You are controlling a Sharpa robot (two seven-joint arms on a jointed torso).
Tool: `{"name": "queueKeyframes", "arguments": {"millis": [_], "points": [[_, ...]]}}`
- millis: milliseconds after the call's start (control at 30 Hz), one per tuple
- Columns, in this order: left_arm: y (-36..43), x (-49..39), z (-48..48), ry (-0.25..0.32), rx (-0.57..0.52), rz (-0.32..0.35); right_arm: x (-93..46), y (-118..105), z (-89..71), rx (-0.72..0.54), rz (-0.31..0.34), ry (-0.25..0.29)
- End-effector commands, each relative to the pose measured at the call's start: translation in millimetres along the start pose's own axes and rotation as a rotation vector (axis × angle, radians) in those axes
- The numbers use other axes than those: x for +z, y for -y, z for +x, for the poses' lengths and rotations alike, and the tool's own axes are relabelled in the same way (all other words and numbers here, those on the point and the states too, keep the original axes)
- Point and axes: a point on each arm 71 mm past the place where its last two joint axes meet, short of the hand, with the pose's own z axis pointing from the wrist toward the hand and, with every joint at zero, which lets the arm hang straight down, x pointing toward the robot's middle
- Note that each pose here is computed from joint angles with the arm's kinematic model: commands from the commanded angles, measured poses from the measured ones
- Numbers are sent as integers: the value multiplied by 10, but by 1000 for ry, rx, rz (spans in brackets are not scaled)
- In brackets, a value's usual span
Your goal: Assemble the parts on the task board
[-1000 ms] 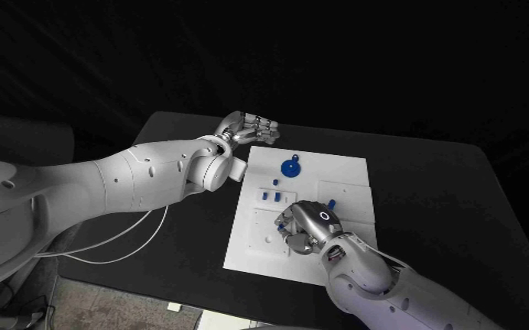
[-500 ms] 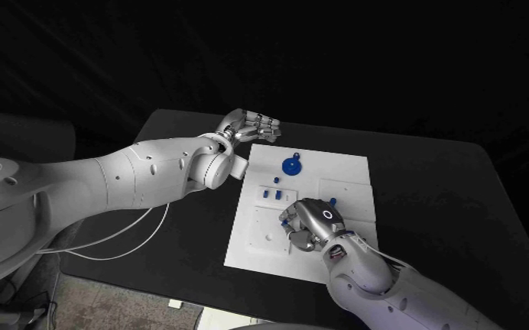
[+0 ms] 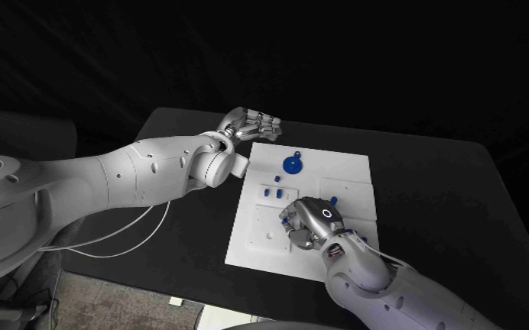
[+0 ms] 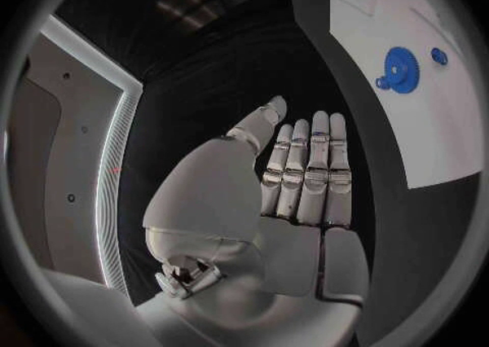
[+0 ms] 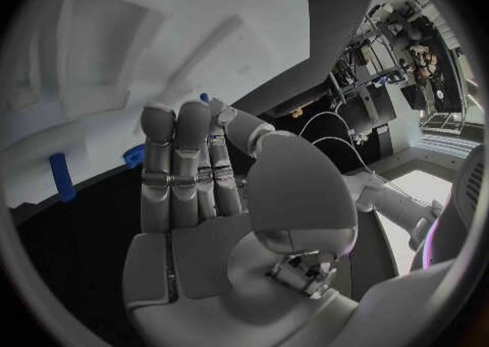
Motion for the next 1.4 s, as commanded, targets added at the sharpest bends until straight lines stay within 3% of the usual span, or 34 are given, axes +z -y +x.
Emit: {"name": "queueKeyframes", "arguments": {"millis": [33, 1400], "points": [[16, 3, 24, -11, 0, 14, 1, -13, 24, -14, -4, -9], [13, 6, 37, -22, -4, 9, 1, 5, 117, -52, 36, -59]]}}
